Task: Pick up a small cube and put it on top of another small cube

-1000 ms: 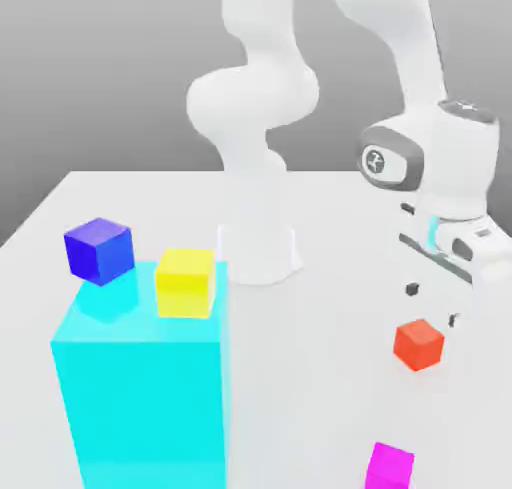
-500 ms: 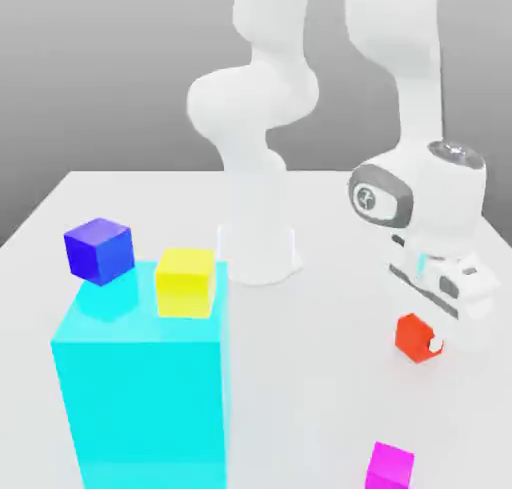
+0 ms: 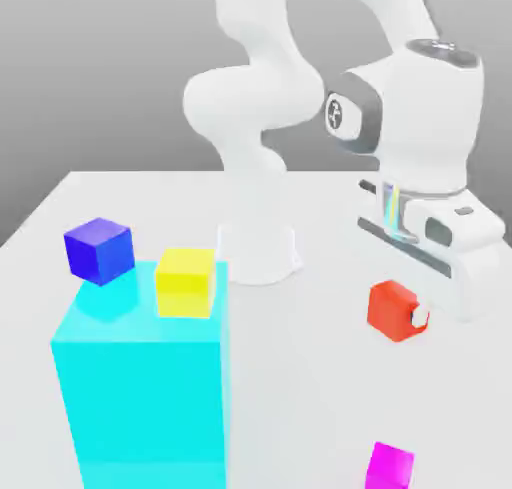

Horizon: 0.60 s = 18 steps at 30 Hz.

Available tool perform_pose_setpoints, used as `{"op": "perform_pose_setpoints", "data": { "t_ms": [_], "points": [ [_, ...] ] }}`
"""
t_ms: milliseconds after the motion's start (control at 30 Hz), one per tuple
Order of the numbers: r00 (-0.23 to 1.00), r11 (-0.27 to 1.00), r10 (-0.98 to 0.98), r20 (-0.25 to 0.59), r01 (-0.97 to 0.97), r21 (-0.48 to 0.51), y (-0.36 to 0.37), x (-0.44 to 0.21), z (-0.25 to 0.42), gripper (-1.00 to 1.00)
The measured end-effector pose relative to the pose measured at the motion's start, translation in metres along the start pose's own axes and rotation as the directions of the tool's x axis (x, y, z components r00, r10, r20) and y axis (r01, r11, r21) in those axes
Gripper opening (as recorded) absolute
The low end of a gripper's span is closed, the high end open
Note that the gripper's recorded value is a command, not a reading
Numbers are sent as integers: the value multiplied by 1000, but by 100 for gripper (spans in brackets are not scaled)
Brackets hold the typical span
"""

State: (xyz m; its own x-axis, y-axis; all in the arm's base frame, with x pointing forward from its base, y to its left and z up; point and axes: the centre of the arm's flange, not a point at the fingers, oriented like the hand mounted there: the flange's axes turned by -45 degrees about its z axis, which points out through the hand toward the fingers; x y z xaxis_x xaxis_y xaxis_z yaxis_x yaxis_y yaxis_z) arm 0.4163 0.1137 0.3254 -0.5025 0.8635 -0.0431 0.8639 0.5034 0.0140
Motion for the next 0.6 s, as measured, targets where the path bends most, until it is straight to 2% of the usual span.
{"op": "perform_pose_setpoints", "data": {
  "t_ms": [167,333,400,500,533,600],
  "points": [
    [1000,1000,20,21,-20,14,-41,-116,-70,-100],
    [995,995,101,2,-101,28,-133,-210,-129,-100],
    [987,988,155,-28,-155,26,-169,-231,-129,-100],
    [985,985,171,-37,-170,25,-179,-235,-92,-100],
    [984,985,172,-38,-171,25,-181,-234,-81,100],
    [984,985,172,-38,-171,25,-181,-234,-81,100]
  ]
}}
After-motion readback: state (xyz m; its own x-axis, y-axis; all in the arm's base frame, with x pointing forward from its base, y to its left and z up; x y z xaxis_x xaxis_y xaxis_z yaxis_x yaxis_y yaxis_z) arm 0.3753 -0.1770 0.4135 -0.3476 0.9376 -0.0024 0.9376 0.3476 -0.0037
